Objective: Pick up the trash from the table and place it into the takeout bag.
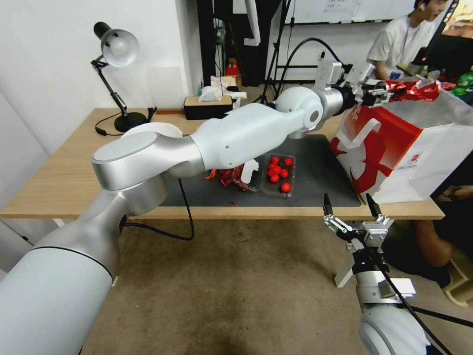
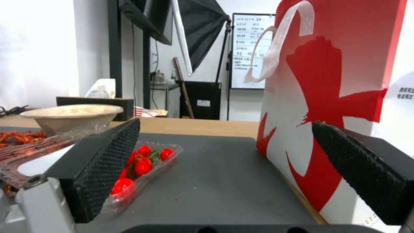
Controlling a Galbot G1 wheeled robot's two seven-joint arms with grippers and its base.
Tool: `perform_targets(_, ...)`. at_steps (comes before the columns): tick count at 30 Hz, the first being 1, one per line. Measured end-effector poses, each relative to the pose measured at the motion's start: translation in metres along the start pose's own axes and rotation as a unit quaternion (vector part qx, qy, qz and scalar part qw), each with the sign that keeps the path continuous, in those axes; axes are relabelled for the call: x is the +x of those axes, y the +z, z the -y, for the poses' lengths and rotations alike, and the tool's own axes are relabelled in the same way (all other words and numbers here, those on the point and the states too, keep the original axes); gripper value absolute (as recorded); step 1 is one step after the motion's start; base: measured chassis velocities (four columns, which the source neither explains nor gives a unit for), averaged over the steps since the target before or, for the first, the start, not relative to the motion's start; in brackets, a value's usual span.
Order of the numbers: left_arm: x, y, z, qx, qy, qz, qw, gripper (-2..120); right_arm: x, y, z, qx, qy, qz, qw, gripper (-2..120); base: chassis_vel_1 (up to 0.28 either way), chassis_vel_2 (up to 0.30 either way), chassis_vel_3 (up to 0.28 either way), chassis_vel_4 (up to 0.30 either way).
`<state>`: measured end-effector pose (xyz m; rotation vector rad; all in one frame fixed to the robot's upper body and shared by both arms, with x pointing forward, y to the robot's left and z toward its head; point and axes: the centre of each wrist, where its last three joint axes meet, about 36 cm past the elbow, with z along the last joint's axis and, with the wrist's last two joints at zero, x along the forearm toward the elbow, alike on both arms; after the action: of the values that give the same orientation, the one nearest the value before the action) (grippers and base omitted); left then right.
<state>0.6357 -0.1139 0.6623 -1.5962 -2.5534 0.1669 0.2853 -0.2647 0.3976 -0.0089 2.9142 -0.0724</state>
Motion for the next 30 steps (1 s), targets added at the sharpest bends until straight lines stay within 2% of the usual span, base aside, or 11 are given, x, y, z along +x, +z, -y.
perform_targets(7,0.0,0.003,0.003,-0.004,0.008,-0.003,1.0,51,-0.001,0.001,-0.001,0.0,-0.001,0.0,1.0,100,0.0,0.0,0.0,0.0)
perform_targets(8,0.0,0.003,0.004,-0.005,0.01,-0.003,0.9999,57,-0.001,0.001,0.0,0.0,-0.001,0.0,1.0,100,0.0,0.0,0.0,0.0)
perform_targets(10,0.0,0.003,0.004,-0.005,0.01,-0.003,0.9999,59,-0.001,0.001,0.0,0.0,-0.001,0.001,1.0,100,0.0,0.0,0.0,0.0)
perform_targets(12,0.0,0.002,0.005,-0.006,0.013,-0.003,0.9999,71,-0.001,0.001,0.0,0.0,-0.001,0.001,1.0,100,0.0,0.0,0.0,0.0)
perform_targets(14,0.0,0.002,0.005,-0.006,0.013,-0.003,0.9999,73,-0.001,0.001,0.0,0.0,-0.001,0.001,1.0,100,0.0,0.0,0.0,0.0)
perform_targets(15,0.0,0.002,0.006,-0.006,0.014,-0.002,0.9999,81,-0.002,0.001,0.0,0.0,-0.001,0.001,1.0,100,0.0,0.0,0.0,0.0)
perform_targets(18,0.0,0.0,0.007,-0.005,0.016,0.002,0.9999,89,-0.002,0.001,0.0,0.0,-0.001,0.001,1.0,100,0.0,0.0,0.0,0.0)
perform_targets(20,0.001,-0.005,0.01,0.006,0.015,0.02,0.9997,98,-0.002,0.0,0.001,0.001,0.0,0.002,1.0,100,0.0,0.0,0.0,0.0)
perform_targets(22,0.002,-0.007,0.011,0.011,0.014,0.027,0.9995,99,-0.002,0.0,0.001,0.001,0.0,0.002,1.0,100,0.0,0.0,0.0,0.0)
perform_targets(24,0.007,-0.022,0.016,0.047,0.011,0.069,0.9964,100,-0.001,-0.001,0.002,0.001,0.004,0.002,1.0,100,0.0,0.0,0.0,0.0)
perform_targets(30,0.017,-0.036,0.031,0.092,0.007,0.117,0.9889,100,0.001,-0.002,0.003,0.001,0.009,0.001,1.0,100,0.0,0.0,0.0,0.0)
